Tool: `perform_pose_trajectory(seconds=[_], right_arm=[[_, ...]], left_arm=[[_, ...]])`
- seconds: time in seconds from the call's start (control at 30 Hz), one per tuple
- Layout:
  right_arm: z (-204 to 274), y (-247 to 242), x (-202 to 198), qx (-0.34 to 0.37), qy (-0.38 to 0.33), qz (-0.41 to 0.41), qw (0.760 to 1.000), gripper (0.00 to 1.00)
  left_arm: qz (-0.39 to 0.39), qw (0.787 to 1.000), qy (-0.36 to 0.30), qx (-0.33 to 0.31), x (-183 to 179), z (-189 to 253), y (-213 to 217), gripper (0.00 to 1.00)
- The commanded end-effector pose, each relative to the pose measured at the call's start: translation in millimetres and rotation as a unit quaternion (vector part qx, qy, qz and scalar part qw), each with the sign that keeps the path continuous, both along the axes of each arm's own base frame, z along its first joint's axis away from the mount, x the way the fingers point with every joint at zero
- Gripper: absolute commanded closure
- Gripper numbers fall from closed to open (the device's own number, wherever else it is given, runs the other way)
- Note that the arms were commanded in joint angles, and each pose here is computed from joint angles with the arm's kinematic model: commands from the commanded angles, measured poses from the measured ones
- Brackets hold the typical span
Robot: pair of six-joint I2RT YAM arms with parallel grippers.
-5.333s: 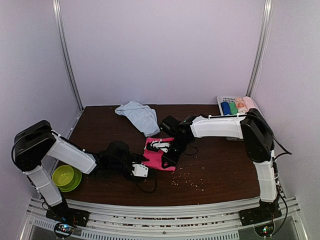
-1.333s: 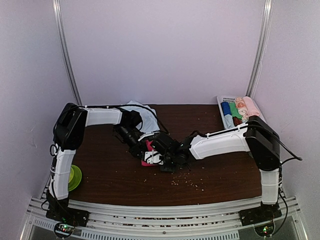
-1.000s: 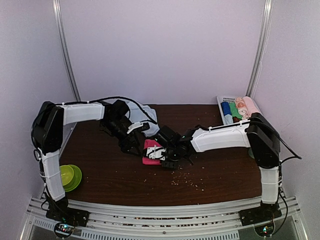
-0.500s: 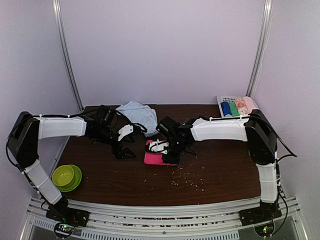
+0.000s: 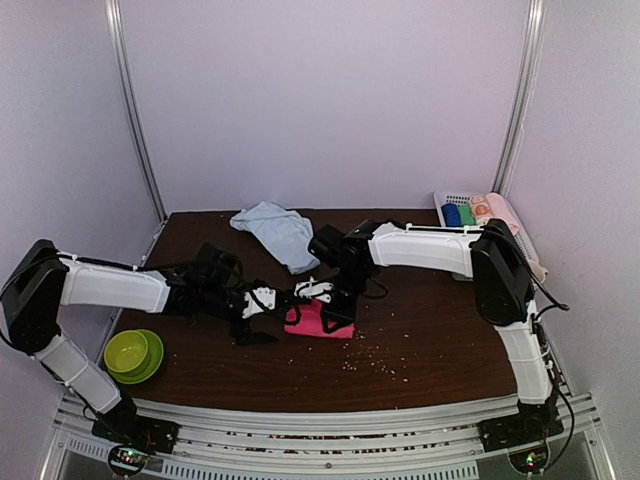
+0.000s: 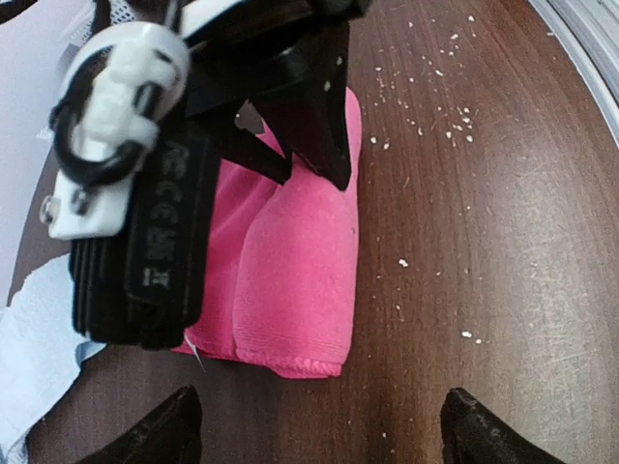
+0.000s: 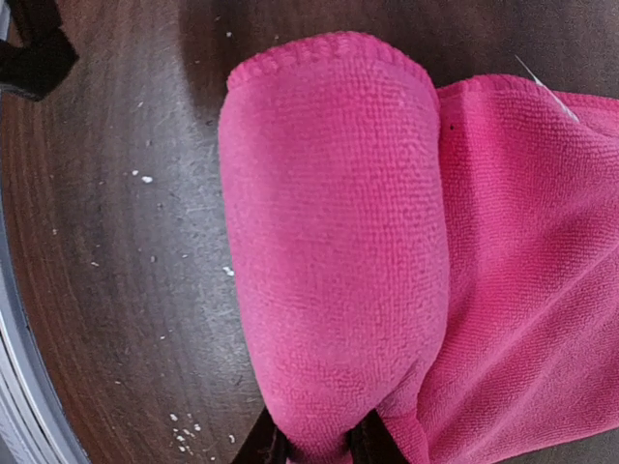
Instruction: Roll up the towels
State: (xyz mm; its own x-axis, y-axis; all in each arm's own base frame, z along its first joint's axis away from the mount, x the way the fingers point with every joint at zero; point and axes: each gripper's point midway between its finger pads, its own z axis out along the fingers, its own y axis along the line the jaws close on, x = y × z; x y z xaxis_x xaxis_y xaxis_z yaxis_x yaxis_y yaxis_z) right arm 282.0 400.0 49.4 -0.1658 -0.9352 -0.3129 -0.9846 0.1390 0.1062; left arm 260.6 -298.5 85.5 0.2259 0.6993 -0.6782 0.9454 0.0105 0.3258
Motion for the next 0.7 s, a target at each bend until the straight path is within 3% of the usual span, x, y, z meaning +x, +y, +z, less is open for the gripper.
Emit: perform_pose_trajectory(seconds=[0.0, 0.23, 0.5, 0.67], right_arm=[[-11, -11, -39, -0.022, 0.093, 0.025, 0.995, 0.81], [-16, -13, -47, -0.026, 0.118, 0.028, 0.992, 0.81], [-26, -13, -43, -0.027, 0.128, 0.017, 0.991, 0.82], [-27, -16, -37, -0.029, 0.122, 0.005, 0.992, 0.82]], left_arm=[[0.001, 0.992, -0.125, -0.013, 11, 20, -9, 0.13], [-0.004, 0.981, -0.194, 0.002, 5, 17, -21, 0.13], [-0.058, 0.966, -0.244, 0.065, -18, -19, -39, 0.14], [-0.082, 0.965, -0.239, 0.064, -33, -26, -41, 0.17]])
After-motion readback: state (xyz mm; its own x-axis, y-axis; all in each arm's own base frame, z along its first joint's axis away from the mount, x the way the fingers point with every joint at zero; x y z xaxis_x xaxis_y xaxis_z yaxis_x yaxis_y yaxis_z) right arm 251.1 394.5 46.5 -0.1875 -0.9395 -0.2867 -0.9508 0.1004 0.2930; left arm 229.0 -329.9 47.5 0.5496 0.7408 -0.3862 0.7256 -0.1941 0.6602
